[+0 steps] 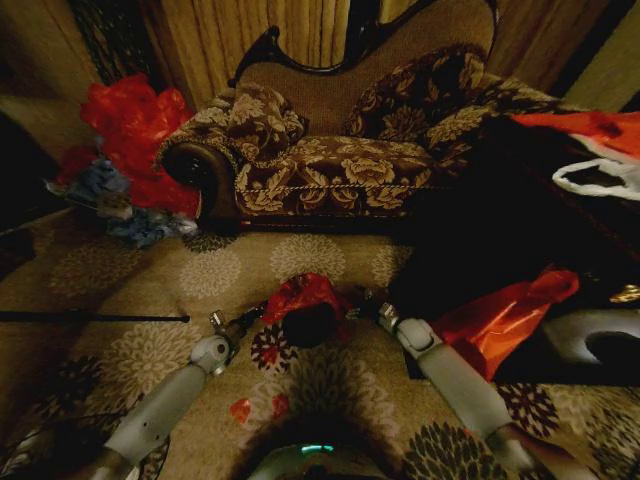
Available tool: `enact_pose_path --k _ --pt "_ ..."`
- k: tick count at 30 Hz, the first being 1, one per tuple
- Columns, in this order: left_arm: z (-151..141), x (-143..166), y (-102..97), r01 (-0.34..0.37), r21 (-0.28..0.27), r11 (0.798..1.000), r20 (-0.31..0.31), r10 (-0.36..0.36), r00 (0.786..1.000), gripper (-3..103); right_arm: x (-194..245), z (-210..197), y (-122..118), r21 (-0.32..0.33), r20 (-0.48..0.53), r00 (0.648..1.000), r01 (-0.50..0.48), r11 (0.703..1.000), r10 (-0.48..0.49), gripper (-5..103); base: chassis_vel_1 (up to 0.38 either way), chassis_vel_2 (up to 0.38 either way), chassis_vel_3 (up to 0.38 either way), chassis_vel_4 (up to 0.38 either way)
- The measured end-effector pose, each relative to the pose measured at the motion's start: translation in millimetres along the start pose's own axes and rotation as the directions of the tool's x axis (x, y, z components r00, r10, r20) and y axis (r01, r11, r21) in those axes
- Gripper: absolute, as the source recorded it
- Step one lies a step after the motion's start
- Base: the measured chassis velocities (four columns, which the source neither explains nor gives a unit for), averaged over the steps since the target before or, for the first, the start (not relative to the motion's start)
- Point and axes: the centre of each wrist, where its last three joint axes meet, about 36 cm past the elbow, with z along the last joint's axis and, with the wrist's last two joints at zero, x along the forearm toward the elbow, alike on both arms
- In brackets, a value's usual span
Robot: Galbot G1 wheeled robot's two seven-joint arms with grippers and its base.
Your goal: Place a garbage bag over the trash bin.
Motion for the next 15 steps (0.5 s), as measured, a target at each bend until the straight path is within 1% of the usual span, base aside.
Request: enact_pose_path --k 1,4,9,10,12,13,15 --pt "0.0 0.0 0.0 0.000 0.000 1.000 0.000 0.000 1.000 0 0.0 0.0 0.0 0.000 0.000 1.000 0.000 1.000 0.000 100 0.000 0.000 0.000 0.000" --pt "0.9 -0.4 -0.3 -0.002 0.002 1.000 0.000 0.002 1.000 0 -6.8 -1.4 -7.0 -0.021 -0.021 0.998 0.067 0.998 -0.067 100 0.000 0.000 0.000 0.000" --pt "1.5 -0.3 0.0 -0.002 0.002 1.000 0.000 0.002 1.000 0 -15.7 1.1 -13.2 -0.052 -0.022 0.995 0.093 0.994 -0.094 100 0.000 0.000 0.000 0.000" --pt "1.7 -0.2 0.1 -0.002 0.002 1.000 0.000 0.002 1.000 0 -18.9 3.8 -17.0 -0.063 -0.023 0.993 0.113 0.992 -0.115 100 0.000 0.000 0.000 0.000" --pt "2.1 0.8 0.7 -0.002 0.000 1.000 -0.001 0.002 1.000 0 -24.3 10.2 -29.1 -0.059 -0.027 0.988 0.150 0.987 -0.152 100 0.000 0.000 0.000 0.000" --pt "2.1 0.8 0.7 -0.002 0.000 1.000 -0.001 0.002 1.000 0 -24.3 10.2 -29.1 -0.059 -0.027 0.988 0.150 0.987 -0.152 100 0.000 0.000 0.000 0.000" --pt "2.4 1.1 0.4 -0.003 -0.002 1.000 -0.002 0.003 1.000 0 -25.7 12.8 -39.1 -0.048 -0.023 0.981 0.192 0.980 -0.194 100 0.000 0.000 0.000 0.000"
